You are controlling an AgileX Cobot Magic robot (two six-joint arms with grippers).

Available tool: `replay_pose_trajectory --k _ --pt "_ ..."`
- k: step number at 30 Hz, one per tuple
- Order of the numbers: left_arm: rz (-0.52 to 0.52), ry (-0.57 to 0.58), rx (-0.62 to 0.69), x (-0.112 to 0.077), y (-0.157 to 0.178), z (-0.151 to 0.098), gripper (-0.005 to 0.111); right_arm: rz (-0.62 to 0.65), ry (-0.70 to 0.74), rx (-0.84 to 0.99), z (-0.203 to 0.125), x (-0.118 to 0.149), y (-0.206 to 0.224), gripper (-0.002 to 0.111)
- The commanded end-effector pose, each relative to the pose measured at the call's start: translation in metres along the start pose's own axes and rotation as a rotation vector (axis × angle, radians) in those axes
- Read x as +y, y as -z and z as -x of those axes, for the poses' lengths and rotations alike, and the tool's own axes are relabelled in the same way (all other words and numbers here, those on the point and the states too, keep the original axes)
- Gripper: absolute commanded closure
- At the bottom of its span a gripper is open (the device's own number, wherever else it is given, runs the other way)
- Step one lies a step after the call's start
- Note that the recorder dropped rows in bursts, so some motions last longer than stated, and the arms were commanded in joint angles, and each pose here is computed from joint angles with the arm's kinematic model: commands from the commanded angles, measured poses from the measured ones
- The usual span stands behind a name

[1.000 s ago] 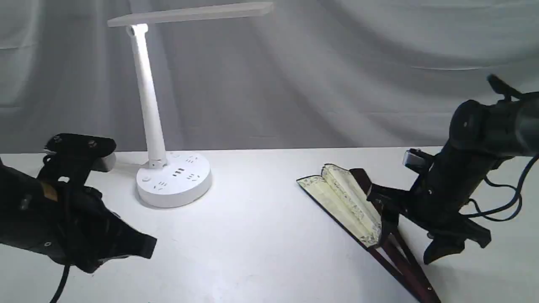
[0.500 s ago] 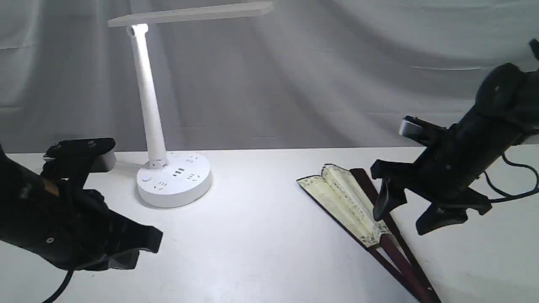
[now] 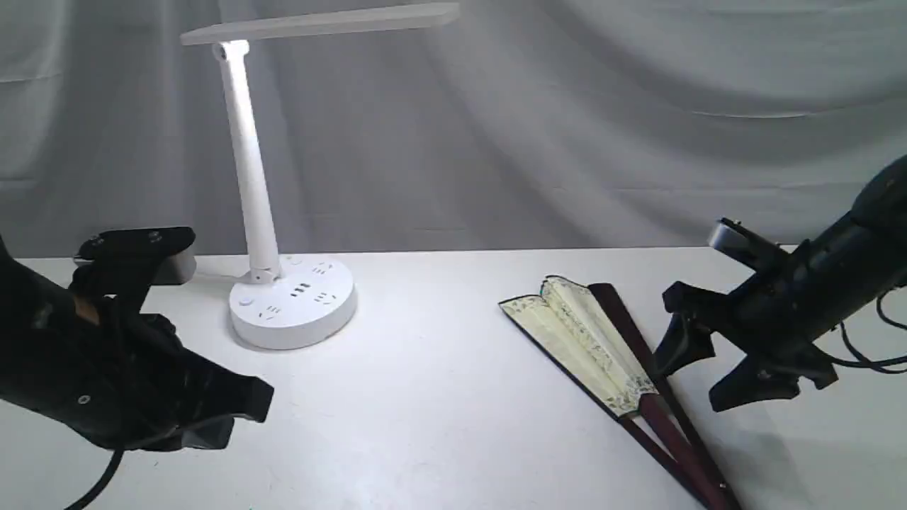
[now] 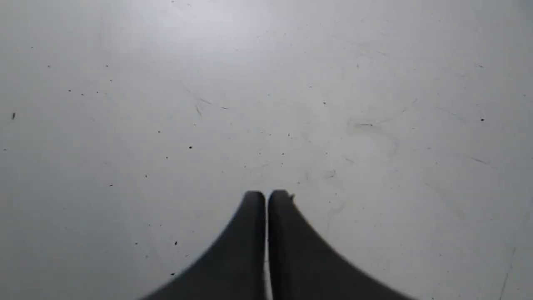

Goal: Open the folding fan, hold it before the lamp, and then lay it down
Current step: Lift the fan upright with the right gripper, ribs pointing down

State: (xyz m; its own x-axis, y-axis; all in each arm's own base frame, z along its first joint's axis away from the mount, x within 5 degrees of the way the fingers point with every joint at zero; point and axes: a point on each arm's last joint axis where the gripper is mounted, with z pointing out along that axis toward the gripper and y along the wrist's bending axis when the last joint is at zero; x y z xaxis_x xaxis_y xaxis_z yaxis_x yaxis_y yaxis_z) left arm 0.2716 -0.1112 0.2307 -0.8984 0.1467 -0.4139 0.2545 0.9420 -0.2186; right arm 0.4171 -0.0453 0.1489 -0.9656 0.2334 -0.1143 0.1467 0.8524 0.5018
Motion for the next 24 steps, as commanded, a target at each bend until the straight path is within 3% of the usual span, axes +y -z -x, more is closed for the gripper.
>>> replay_pose_trajectory --k 1,4,9,19,24 --pt "0.000 -0.007 -0.026 -0.002 0.001 0.003 0.107 0.083 0.026 -0.030 0.003 -0.006 -0.006 0.043" --pt "0.000 -0.007 -0.028 -0.002 0.001 0.003 0.107 0.133 0.056 -0.070 0.007 -0.008 -0.007 0.043" --pt "0.000 -0.007 -0.028 -0.002 0.001 0.003 0.107 0.097 0.083 -0.147 0.014 -0.013 -0.005 0.043" --pt "0.001 -0.007 -0.031 -0.002 0.001 0.004 0.107 0.208 -0.067 -0.149 0.017 -0.027 -0.043 0.047" --pt "0.001 -0.007 -0.031 -0.002 0.001 0.004 0.107 0.188 -0.089 -0.190 0.020 -0.035 -0.052 0.052"
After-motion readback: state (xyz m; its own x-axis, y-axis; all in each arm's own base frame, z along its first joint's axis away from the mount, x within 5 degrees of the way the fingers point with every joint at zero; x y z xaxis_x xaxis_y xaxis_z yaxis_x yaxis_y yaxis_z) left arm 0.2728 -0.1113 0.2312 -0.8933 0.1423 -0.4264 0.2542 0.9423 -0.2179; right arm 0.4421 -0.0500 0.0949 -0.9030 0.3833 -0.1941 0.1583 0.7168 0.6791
